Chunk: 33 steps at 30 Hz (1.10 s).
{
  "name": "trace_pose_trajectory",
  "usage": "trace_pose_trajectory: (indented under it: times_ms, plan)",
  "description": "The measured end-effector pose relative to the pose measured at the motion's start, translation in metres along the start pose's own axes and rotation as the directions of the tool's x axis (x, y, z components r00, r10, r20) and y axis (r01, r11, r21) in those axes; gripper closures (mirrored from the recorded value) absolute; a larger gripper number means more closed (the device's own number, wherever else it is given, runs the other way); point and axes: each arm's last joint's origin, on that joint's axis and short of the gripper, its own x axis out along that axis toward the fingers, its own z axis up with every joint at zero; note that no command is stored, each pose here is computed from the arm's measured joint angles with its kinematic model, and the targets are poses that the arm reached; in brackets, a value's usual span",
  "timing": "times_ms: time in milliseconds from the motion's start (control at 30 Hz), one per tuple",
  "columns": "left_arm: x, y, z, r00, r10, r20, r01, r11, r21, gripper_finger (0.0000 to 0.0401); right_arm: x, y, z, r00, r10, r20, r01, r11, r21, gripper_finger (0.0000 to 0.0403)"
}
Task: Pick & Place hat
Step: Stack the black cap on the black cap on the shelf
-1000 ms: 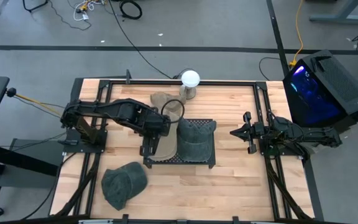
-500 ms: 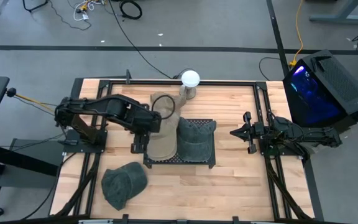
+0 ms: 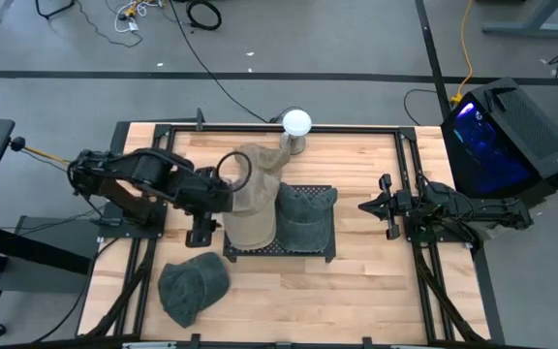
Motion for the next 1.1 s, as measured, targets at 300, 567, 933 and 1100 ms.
trace_pose_trajectory:
  times_ms: [300, 567, 933, 1100]
  plan:
    - [0.002, -0.032, -0.011, 0.997, -0.073, -0.036, 0.073, 0.997, -0.014, 0.0181, 0.0, 0.0, 0.0, 1.0, 0.0, 0.0, 0.0, 1.0, 0.0, 0.0388]
    - [0.029, -0.053, -0.027, 0.987, -0.045, -0.157, 0.045, 0.999, 0.001, 0.0181, 0.0, 0.0, 0.0, 1.0, 0.0, 0.0, 0.0, 1.0, 0.0, 0.0388]
    - [0.051, -0.079, -0.048, 0.973, -0.028, -0.231, 0.023, 0.999, -0.024, 0.0181, 0.0, 0.0, 0.0, 1.0, 0.0, 0.0, 0.0, 1.0, 0.0, 0.0388]
    - [0.061, -0.093, -0.058, 0.969, -0.03, -0.245, 0.024, 0.999, -0.028, 0.0181, 0.0, 0.0, 0.0, 1.0, 0.0, 0.0, 0.0, 1.0, 0.0, 0.0388]
